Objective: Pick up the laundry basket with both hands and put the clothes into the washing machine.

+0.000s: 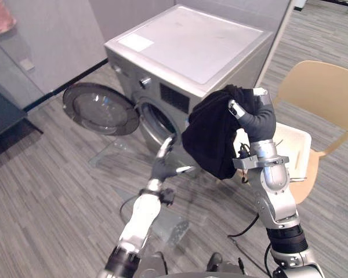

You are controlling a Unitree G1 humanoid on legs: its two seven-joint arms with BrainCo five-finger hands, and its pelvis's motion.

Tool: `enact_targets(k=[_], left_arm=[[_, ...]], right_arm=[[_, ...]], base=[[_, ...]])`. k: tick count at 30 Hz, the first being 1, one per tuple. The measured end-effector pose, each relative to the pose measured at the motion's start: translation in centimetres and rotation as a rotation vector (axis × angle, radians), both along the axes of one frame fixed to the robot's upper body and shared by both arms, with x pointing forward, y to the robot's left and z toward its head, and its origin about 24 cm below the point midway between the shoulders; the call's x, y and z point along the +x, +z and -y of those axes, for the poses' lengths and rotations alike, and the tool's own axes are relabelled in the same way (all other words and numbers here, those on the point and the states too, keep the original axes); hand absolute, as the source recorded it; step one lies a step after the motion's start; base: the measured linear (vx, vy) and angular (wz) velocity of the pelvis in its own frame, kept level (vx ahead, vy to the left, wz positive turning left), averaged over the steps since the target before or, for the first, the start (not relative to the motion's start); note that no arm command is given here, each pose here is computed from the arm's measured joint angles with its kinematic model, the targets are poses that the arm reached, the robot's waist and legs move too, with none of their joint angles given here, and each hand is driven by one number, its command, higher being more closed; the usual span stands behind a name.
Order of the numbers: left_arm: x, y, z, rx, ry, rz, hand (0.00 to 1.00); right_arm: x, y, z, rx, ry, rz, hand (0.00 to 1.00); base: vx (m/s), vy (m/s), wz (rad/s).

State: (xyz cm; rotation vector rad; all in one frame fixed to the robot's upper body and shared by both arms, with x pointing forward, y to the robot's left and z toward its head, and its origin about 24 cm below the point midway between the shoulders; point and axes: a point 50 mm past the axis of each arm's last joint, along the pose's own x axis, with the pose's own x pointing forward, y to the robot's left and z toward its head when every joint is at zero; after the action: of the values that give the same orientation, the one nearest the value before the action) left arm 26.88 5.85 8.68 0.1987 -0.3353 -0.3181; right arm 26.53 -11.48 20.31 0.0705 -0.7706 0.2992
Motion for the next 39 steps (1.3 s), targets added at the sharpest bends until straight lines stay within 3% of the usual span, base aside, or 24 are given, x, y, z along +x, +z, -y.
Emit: enact_targets(k=[5,6,9,14,15,22,28,36,39], left_arm=[[0.4,0.0,-1.1,0.108,0.097,0.070,0.00],[0.4,0.0,-1.4,0.138,0.136,0.092,1.00],[0.5,-0.1,-1.5,0.198,0.207,0.128,1.00],[0.9,-1.2,-1.8,0.269,0.273,0.114,1.00],[1.0,-1.4,-1.9,0.274,0.276,0.104,1.00],[0.2,-3.4,-3.8,0.208,0.364,-0.021,1.00],[-1.7,-6.3,-7.7,0.093,0.532,-0.200,1.00],[-4.8,-9.9,-12.6,0.036,0.717,-0.392,1.00],[-7.0,-13.2,-14.5,0.038,0.783,-0.557,1.00]], right_arm=[[-0.2,0.5,-5.4,0.004,0.239,0.002,1.00],[-0.5,0.4,-6.7,0.022,0.310,-0.014,1.00],[-1.6,-0.1,-9.3,0.091,0.483,-0.072,1.00],[-2.4,-2.2,-10.0,0.213,0.610,-0.210,1.00],[-2.5,-2.6,-9.9,0.234,0.618,-0.235,0.00],[-2.9,-5.6,-9.1,0.289,0.618,-0.353,0.00],[-1.8,-9.8,-5.8,0.270,0.417,-0.487,0.00],[-2.0,-12.6,1.4,-0.089,-0.051,-0.499,0.00],[-3.1,-15.2,4.3,-0.268,-0.218,-0.581,0.00]], base=[[-0.08,0.137,0.08],[-0.10,0.081,-0.03],[-0.08,0.012,-0.06],[-0.05,-0.008,-0.04],[-0.03,-0.011,-0.06],[0.01,-0.016,-0.07],[0.03,-0.010,-0.06],[-0.01,0.004,0.04],[0.06,0.002,0.29]])
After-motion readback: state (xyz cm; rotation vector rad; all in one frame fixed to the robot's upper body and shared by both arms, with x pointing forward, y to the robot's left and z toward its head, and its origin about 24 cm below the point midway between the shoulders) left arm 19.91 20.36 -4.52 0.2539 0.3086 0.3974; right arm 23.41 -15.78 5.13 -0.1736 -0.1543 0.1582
